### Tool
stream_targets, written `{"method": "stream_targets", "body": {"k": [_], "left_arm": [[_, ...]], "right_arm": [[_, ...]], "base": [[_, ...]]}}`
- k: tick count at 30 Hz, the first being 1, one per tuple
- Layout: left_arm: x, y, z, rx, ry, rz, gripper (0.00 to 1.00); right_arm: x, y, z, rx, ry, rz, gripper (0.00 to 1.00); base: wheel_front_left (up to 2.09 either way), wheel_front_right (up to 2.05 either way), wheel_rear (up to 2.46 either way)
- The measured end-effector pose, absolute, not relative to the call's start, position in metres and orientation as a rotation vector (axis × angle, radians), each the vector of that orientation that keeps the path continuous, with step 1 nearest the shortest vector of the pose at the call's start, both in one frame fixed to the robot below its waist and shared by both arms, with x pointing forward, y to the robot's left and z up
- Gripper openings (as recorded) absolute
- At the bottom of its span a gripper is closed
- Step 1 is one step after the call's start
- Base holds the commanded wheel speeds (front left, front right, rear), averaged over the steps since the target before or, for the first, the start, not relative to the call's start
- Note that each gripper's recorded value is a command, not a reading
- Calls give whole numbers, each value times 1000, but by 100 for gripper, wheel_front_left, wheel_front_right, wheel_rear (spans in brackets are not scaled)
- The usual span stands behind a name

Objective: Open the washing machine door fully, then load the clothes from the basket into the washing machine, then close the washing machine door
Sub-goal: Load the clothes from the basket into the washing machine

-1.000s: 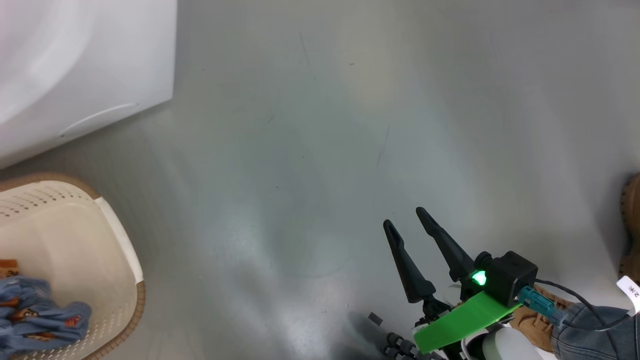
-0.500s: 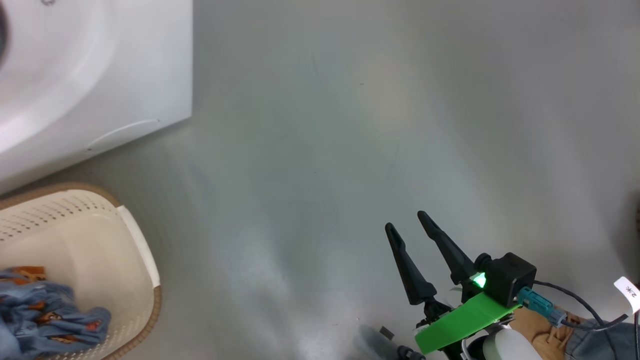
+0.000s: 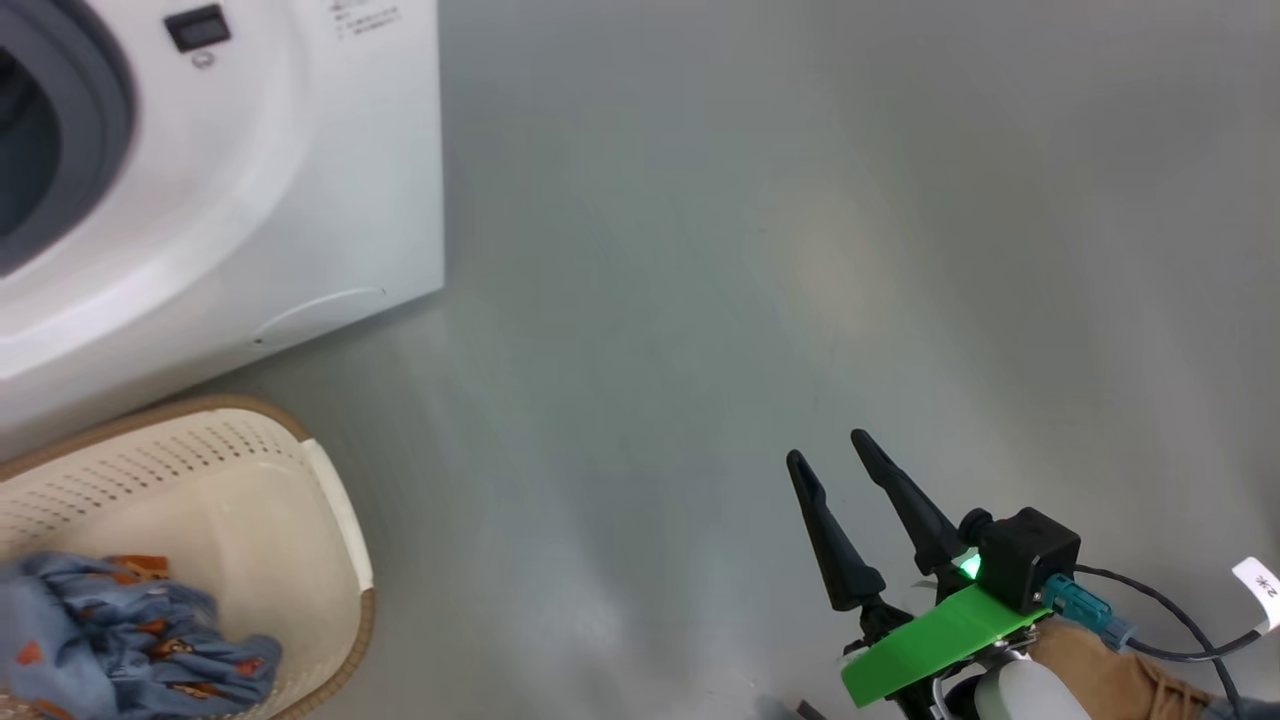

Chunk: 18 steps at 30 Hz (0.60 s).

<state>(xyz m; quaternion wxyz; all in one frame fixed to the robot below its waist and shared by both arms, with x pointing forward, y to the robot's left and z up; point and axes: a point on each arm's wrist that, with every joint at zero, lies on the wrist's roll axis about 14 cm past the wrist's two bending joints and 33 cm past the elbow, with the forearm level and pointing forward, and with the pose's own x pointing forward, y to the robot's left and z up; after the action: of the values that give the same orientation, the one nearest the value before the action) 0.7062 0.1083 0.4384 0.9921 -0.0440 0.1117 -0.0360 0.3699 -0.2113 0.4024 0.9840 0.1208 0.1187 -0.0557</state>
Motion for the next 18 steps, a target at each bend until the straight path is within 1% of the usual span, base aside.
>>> {"method": "stream_targets", "body": {"k": [10,18], "left_arm": [[668,109,438,-162,253,-61,100],[629,99,451,-190,230,-113,100]], "right_arm": [[373,-208,419,249,185,-91,100],[377,-201,437,246,130,-55,100]], "base": [[0,0,0],[0,0,0]]}}
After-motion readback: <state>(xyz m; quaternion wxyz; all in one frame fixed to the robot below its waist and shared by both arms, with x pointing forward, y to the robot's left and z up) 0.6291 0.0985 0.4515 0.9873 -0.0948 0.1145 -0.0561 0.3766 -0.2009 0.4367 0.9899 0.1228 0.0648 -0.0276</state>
